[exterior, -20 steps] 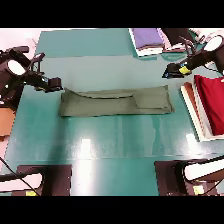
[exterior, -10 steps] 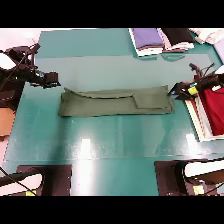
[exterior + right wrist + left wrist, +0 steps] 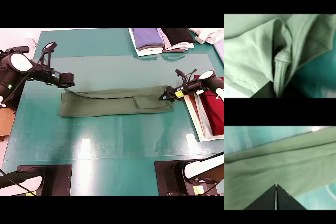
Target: Fold the shirts.
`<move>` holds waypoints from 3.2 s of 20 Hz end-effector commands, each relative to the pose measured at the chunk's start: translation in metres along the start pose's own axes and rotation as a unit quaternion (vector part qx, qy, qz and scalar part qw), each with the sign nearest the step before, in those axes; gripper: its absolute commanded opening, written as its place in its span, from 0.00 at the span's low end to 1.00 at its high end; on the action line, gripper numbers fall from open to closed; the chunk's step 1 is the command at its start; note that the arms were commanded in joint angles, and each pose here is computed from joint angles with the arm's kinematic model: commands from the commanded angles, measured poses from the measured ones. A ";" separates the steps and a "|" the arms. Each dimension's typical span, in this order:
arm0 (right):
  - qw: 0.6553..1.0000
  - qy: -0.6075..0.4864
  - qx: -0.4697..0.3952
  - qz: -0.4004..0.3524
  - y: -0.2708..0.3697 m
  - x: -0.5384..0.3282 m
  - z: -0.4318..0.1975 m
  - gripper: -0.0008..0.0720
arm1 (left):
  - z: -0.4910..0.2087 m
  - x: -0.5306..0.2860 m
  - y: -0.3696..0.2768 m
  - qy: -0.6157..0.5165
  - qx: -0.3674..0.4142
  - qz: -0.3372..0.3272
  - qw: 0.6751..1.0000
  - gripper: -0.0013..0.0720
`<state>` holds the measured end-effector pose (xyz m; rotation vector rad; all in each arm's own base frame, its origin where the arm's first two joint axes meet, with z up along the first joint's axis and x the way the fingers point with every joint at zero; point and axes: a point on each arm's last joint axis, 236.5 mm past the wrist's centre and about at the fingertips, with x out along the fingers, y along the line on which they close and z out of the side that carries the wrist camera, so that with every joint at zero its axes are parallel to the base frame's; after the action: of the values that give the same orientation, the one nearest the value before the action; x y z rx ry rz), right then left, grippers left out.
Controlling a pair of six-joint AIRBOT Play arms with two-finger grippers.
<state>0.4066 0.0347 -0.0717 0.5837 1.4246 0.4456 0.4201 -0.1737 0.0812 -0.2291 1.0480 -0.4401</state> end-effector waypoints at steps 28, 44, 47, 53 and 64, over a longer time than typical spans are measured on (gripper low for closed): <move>0.939 -0.119 -0.313 0.077 0.362 -0.070 0.005 0.04 | 0.024 0.113 -0.036 0.053 0.047 -0.009 0.997 0.05; 0.894 -0.113 -0.410 0.140 0.484 0.120 -0.068 0.68 | 0.115 -0.175 0.051 -0.203 0.032 0.130 0.970 0.05; 0.921 -0.091 -0.374 0.059 0.395 0.095 -0.030 0.68 | 0.114 -0.174 0.047 -0.202 0.029 0.120 0.972 0.05; 0.988 0.006 -0.153 0.005 0.219 0.104 -0.014 0.97 | 0.114 -0.170 0.037 -0.199 0.034 0.100 0.974 0.05; 0.982 0.069 -0.125 0.127 0.294 0.221 -0.025 0.93 | 0.112 -0.168 0.034 -0.194 0.044 0.094 0.976 0.05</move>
<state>0.4206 0.3683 -0.0554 0.5288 1.3982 0.8266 0.4568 -0.0679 0.2555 -0.1324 0.6486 -0.2457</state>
